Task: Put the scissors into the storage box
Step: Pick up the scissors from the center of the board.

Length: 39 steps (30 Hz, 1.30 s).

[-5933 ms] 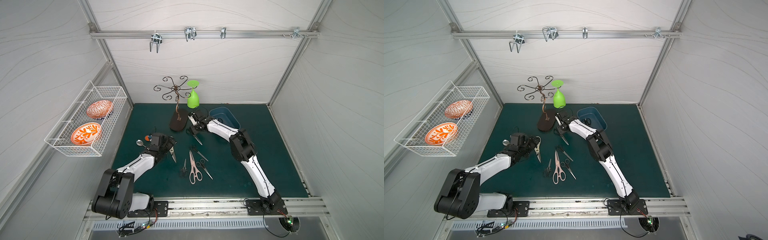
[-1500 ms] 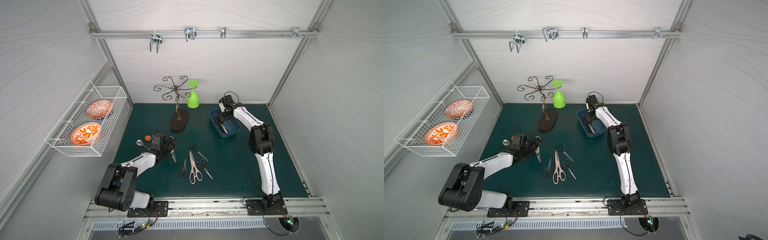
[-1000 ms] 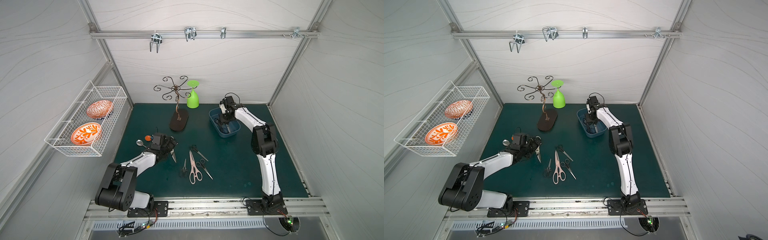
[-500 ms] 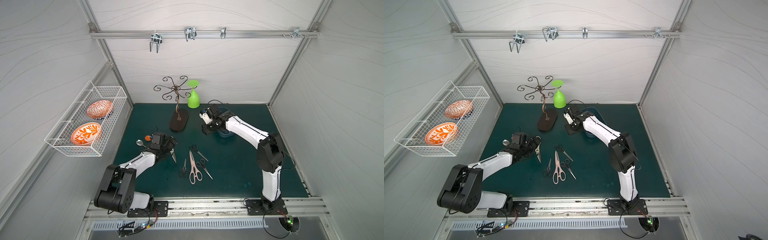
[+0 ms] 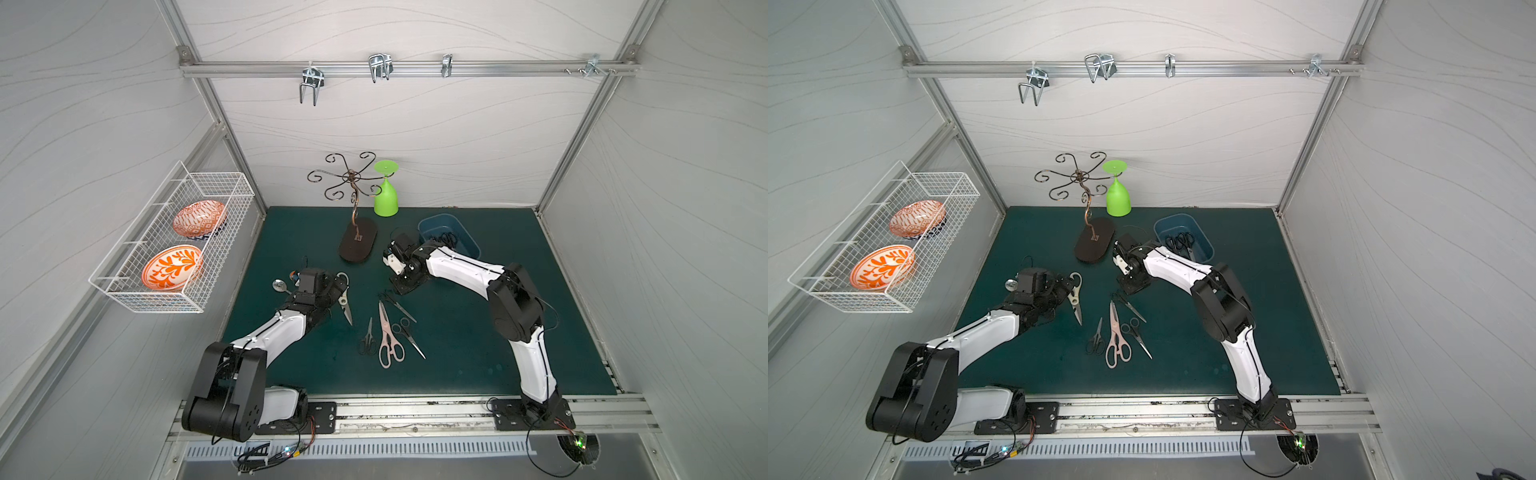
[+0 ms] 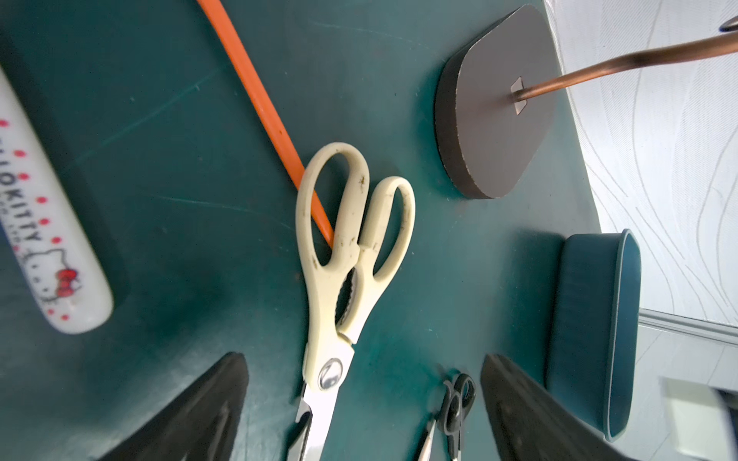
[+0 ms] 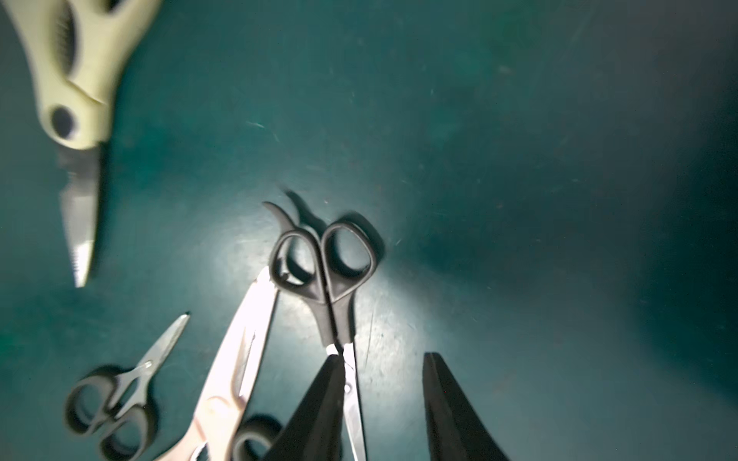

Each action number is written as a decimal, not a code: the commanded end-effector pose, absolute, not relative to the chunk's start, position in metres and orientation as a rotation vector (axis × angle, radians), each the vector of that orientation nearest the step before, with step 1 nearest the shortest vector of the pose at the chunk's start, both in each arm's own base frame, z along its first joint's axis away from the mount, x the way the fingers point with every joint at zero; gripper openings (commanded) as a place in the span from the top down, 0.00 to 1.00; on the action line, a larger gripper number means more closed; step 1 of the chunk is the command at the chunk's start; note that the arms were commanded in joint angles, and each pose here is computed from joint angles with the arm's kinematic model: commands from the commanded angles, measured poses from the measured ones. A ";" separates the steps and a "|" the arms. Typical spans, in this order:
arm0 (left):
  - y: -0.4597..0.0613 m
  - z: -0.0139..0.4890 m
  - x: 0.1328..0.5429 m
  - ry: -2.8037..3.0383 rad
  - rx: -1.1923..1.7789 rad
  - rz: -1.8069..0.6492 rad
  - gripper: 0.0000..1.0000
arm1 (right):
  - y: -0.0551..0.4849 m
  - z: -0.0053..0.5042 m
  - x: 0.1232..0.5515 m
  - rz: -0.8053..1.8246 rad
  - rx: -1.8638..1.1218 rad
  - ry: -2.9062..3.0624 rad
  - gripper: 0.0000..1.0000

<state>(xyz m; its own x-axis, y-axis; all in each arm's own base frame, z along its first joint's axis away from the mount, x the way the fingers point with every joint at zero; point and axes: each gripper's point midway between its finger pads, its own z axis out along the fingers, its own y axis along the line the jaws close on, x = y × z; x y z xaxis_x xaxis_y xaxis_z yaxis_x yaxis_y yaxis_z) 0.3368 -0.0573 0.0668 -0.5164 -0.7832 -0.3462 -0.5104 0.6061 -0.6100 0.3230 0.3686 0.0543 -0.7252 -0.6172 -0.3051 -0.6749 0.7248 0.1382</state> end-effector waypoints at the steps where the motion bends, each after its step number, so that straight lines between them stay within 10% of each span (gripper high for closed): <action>1: -0.053 0.074 0.340 2.197 -0.990 -0.569 0.04 | 0.376 0.054 0.321 0.354 -1.038 2.697 0.62; 39: -0.056 0.076 0.342 2.190 -0.993 -0.602 0.04 | 0.390 0.010 0.338 0.264 -1.074 2.709 0.66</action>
<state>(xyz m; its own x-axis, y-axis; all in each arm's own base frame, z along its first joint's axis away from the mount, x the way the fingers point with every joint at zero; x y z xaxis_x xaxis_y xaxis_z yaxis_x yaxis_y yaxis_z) 0.3369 -0.0568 0.0677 -0.5129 -0.7841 -0.3496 -0.5089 0.6056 -0.6117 0.3429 0.3917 0.0267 -0.7147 -0.6311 -0.3016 -0.6829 0.7228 0.1057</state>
